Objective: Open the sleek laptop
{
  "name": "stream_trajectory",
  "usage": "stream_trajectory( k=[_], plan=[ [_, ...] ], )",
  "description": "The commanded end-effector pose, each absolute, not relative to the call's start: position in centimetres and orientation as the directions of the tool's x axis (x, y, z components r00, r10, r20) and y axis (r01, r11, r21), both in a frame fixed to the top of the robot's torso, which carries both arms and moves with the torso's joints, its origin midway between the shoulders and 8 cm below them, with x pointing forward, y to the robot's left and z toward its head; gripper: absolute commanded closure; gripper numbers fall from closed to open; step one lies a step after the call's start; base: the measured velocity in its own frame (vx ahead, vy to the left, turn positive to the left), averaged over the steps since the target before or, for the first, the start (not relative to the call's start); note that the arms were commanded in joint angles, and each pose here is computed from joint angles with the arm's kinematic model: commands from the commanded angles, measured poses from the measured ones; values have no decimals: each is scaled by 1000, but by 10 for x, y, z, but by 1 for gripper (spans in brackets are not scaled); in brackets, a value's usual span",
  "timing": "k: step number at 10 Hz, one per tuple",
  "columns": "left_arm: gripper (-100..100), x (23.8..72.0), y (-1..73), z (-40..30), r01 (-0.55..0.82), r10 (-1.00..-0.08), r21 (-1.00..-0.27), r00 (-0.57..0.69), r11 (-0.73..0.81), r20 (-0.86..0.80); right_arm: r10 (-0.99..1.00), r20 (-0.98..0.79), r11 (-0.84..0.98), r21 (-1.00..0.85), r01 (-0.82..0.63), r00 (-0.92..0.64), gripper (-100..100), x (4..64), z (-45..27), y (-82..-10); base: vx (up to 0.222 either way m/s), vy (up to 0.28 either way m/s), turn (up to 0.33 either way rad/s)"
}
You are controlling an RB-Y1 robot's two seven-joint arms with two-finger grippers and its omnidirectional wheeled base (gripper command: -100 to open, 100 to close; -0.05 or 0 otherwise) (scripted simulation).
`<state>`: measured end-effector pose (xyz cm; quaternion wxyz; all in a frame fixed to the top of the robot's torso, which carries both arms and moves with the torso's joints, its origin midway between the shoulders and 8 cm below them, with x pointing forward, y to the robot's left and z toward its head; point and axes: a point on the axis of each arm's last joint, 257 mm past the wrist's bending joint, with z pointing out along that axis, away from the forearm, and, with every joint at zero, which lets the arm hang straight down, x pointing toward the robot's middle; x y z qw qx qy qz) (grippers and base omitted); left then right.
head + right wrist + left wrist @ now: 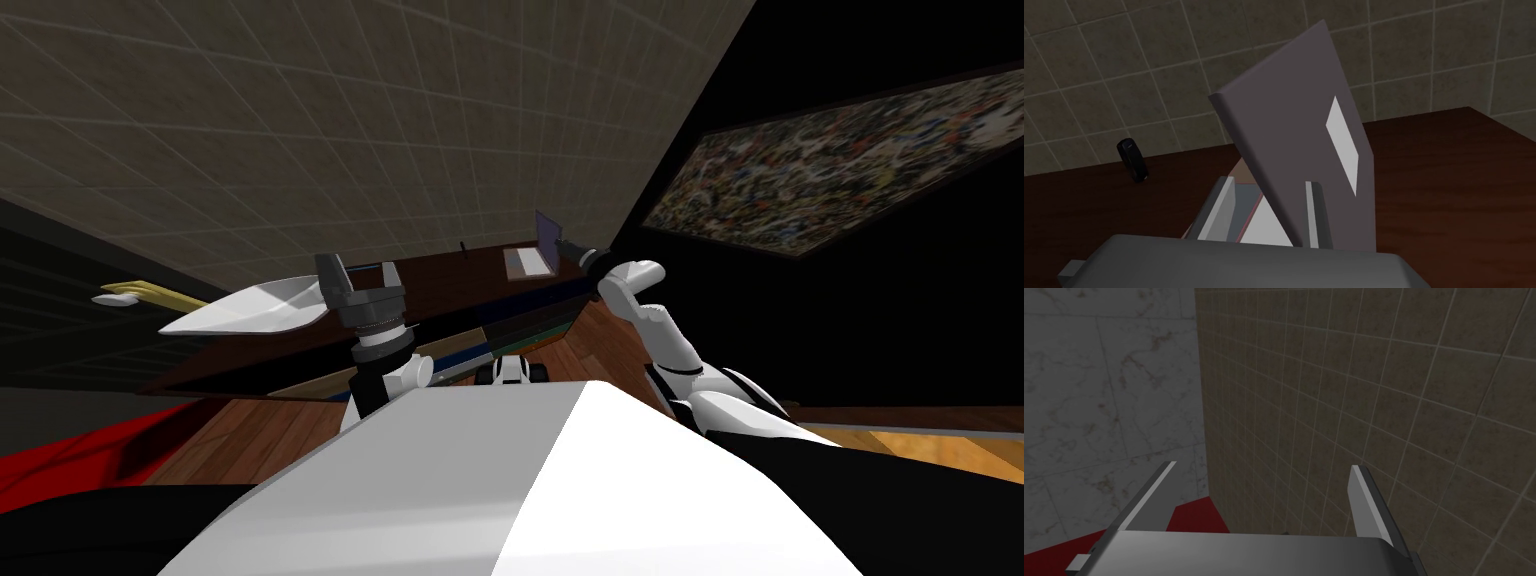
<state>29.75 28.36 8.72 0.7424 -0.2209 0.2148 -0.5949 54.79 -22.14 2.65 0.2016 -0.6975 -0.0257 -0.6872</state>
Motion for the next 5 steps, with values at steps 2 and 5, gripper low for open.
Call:
stream_trajectory(
  k=[2, 5],
  plan=[
    [0, 297, 284, 87, 788, -978, -583, 200, 195, -56, -156, 987, -938, -160, 308, 40, 100, 542, 6, -216, 3, 4, 12],
    [0, 298, 284, 87, 788, -978, -583, 200, 195, -56, -76, 997, -949, -80, 304, 26, 100, 536, -13, -211, 4, -5, 15]
  ],
)
